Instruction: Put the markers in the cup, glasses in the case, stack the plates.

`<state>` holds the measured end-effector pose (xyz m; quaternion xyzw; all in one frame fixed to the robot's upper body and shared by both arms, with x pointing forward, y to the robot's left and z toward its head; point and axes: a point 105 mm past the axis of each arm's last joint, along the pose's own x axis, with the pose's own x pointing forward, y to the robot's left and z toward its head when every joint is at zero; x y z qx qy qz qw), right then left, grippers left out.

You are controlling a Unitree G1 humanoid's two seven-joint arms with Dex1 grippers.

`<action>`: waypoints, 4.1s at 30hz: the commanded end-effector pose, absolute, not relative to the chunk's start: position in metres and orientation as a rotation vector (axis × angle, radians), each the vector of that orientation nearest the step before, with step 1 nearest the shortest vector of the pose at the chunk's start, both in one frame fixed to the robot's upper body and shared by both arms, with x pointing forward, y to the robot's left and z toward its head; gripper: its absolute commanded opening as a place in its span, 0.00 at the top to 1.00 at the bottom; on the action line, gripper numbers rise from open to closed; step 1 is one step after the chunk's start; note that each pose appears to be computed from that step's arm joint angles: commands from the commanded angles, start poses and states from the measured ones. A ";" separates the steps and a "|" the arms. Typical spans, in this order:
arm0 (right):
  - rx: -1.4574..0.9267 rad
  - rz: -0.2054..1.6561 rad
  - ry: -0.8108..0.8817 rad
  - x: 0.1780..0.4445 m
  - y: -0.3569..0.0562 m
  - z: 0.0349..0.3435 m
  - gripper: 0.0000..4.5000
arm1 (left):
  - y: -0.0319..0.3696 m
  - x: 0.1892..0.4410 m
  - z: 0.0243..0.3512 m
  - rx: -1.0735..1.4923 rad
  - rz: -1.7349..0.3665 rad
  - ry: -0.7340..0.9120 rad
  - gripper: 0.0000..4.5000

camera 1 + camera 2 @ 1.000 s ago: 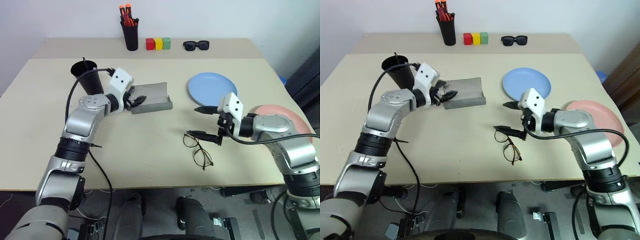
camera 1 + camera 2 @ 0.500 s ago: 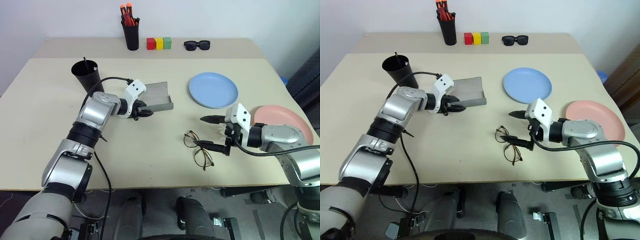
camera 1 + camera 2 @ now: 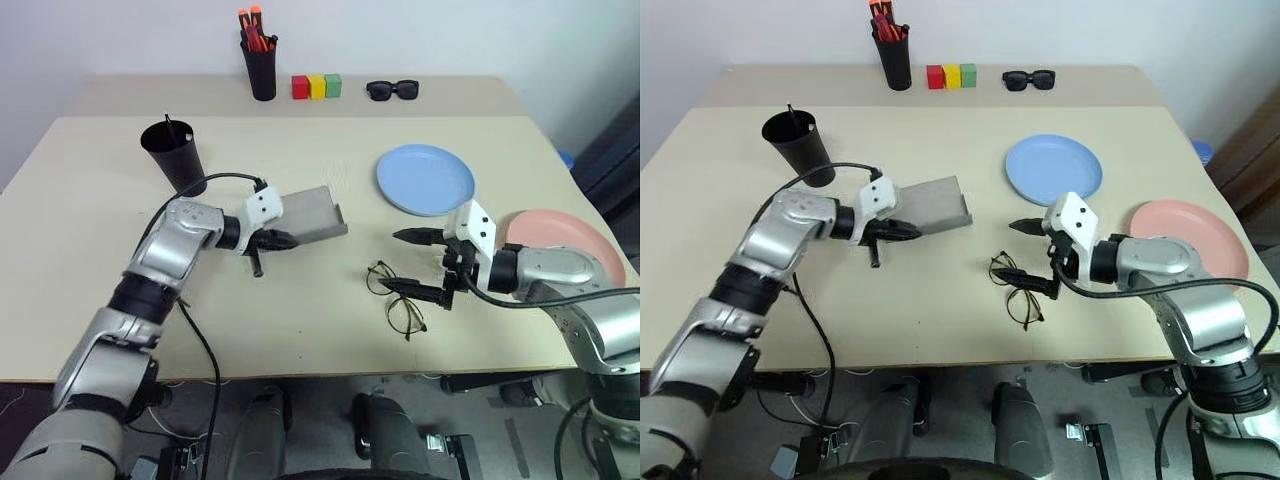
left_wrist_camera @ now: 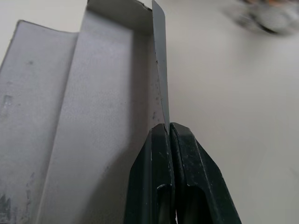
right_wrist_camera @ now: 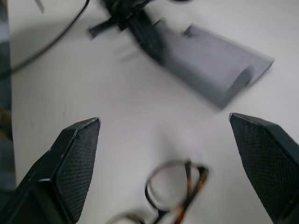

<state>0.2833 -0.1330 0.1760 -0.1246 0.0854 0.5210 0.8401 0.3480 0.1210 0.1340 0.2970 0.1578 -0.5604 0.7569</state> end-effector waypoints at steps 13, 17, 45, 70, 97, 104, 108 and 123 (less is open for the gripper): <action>-0.224 0.960 0.445 0.284 -0.160 0.153 0.00 | 0.119 0.325 0.143 0.696 -1.224 0.273 0.47; -0.200 0.946 0.506 0.278 -0.164 0.142 0.00 | 0.123 0.329 0.173 0.639 -1.142 0.161 0.36; 0.030 0.867 0.630 0.289 -0.159 0.116 0.99 | 0.186 0.233 0.119 0.363 -0.957 0.214 0.35; -0.715 1.523 0.238 0.371 0.001 0.177 0.99 | 0.210 0.234 0.117 0.284 -0.761 0.190 0.35; -0.643 1.403 -0.090 0.338 -0.033 0.213 0.24 | 0.190 0.370 0.197 0.102 -0.449 0.028 0.99; -0.577 1.244 -0.013 0.321 -0.052 0.193 0.24 | 0.153 0.404 0.190 0.198 -0.589 0.117 0.99; -0.565 1.181 0.023 0.315 -0.062 0.184 0.24 | 0.143 0.412 0.176 0.292 -0.653 0.194 0.99; -0.571 1.051 0.106 0.322 -0.093 0.168 0.24 | 0.126 0.361 0.161 0.363 -0.939 0.260 0.99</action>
